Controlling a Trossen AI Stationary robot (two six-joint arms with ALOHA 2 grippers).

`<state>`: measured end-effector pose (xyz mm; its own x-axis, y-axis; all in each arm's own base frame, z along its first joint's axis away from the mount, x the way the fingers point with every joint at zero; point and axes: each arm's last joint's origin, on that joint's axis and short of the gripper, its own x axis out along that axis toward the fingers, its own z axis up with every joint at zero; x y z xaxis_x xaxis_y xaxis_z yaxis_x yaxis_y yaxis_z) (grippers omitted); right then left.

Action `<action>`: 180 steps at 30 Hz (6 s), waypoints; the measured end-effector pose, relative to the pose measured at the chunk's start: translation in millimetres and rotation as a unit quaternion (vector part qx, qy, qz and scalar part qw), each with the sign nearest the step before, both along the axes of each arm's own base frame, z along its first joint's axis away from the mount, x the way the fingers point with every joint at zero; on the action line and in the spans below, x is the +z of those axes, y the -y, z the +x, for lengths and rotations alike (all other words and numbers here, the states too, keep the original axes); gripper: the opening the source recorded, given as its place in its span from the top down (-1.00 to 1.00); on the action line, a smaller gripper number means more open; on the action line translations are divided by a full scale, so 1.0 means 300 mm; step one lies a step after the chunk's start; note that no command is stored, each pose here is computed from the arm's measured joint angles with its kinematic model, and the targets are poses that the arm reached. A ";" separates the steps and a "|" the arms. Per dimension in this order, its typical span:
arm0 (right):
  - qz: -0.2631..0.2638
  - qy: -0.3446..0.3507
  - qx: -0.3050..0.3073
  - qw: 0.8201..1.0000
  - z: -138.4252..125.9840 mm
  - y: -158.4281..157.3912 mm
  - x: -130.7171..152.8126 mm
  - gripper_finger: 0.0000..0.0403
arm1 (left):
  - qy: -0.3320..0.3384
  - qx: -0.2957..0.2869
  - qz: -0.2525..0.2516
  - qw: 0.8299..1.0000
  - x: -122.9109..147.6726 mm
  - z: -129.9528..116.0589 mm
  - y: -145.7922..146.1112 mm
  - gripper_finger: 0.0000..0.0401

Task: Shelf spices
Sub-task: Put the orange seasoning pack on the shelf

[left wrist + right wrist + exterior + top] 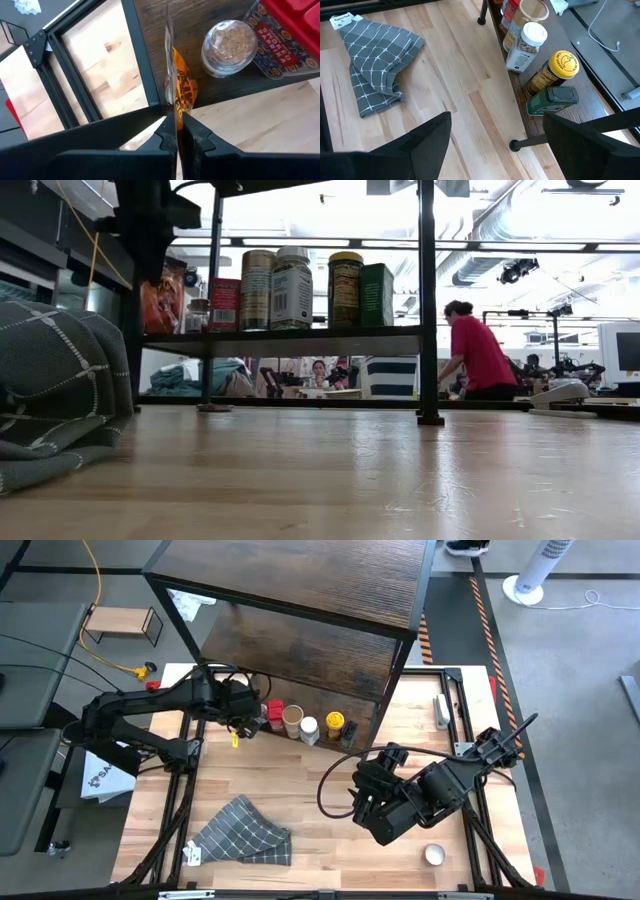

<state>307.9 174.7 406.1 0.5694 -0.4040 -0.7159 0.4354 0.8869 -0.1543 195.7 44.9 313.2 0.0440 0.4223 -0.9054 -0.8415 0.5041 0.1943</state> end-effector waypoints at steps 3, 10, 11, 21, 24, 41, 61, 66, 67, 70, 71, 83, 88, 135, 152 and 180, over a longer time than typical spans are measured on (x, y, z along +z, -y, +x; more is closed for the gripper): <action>0.001 0.001 -0.001 1.000 0.000 0.000 0.000 -0.54 | 0.004 0.000 0.009 1.000 0.004 -0.004 -0.001 0.98; 0.001 0.001 -0.001 1.000 0.000 0.000 0.000 -0.54 | 0.042 -0.017 0.045 0.998 0.027 0.001 -0.006 0.83; 0.001 0.001 -0.002 1.000 0.000 0.000 0.000 -0.54 | 0.047 -0.022 0.051 0.997 0.030 0.003 -0.007 0.80; 0.007 0.005 -0.009 1.000 0.000 0.000 0.000 -0.54 | 0.061 -0.035 0.066 0.995 0.038 0.013 -0.009 0.39; 0.007 0.005 -0.009 1.000 0.000 0.000 0.000 -0.54 | 0.074 -0.042 0.061 0.995 0.045 0.012 -0.007 0.27; 0.015 0.011 -0.023 1.000 0.004 0.007 0.000 -0.54 | 0.230 -0.071 -0.001 0.971 0.157 -0.105 0.033 0.08; 0.021 0.002 -0.033 0.999 0.025 0.045 -0.002 -0.54 | 0.271 -0.121 0.004 0.955 0.198 -0.181 0.105 0.08; 0.022 -0.002 -0.028 0.999 0.025 0.045 -0.002 -0.54 | 0.266 -0.142 -0.001 0.954 0.195 -0.179 0.131 0.08; 0.023 -0.002 -0.029 0.999 0.025 0.045 -0.002 -0.54 | 0.263 -0.146 -0.004 0.954 0.194 -0.180 0.137 0.08; 0.025 -0.001 -0.032 0.999 0.025 0.045 -0.002 -0.54 | 0.253 -0.159 -0.009 0.954 0.189 -0.182 0.153 0.08; 0.026 -0.001 -0.032 0.999 0.025 0.045 -0.002 -0.54 | 0.251 -0.164 -0.010 0.954 0.188 -0.184 0.158 0.08; 0.053 -0.008 -0.046 0.998 0.039 0.070 -0.005 -0.54 | 0.251 -0.187 -0.005 0.950 0.188 -0.189 0.195 0.08; 0.065 -0.014 -0.048 0.997 0.044 0.080 -0.007 -0.54 | 0.250 -0.194 -0.003 0.949 0.187 -0.189 0.202 0.08; 0.100 -0.011 -0.072 0.992 0.047 0.084 -0.009 -0.54 | 0.250 -0.211 0.003 0.945 0.190 -0.186 0.205 0.08; 0.108 -0.009 -0.079 0.991 0.046 0.084 -0.009 -0.54 | 0.250 -0.211 0.002 0.945 0.190 -0.186 0.205 0.08; 0.128 -0.016 -0.086 0.988 0.048 0.089 -0.011 -0.54 | 0.251 -0.215 -0.008 0.944 0.189 -0.186 0.207 0.08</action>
<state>322.3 147.9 402.7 0.4832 -0.2956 -0.8241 0.5817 0.8119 0.0499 139.9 -17.1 369.9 0.6328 0.2548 -0.7312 -0.5427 0.8195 -0.1841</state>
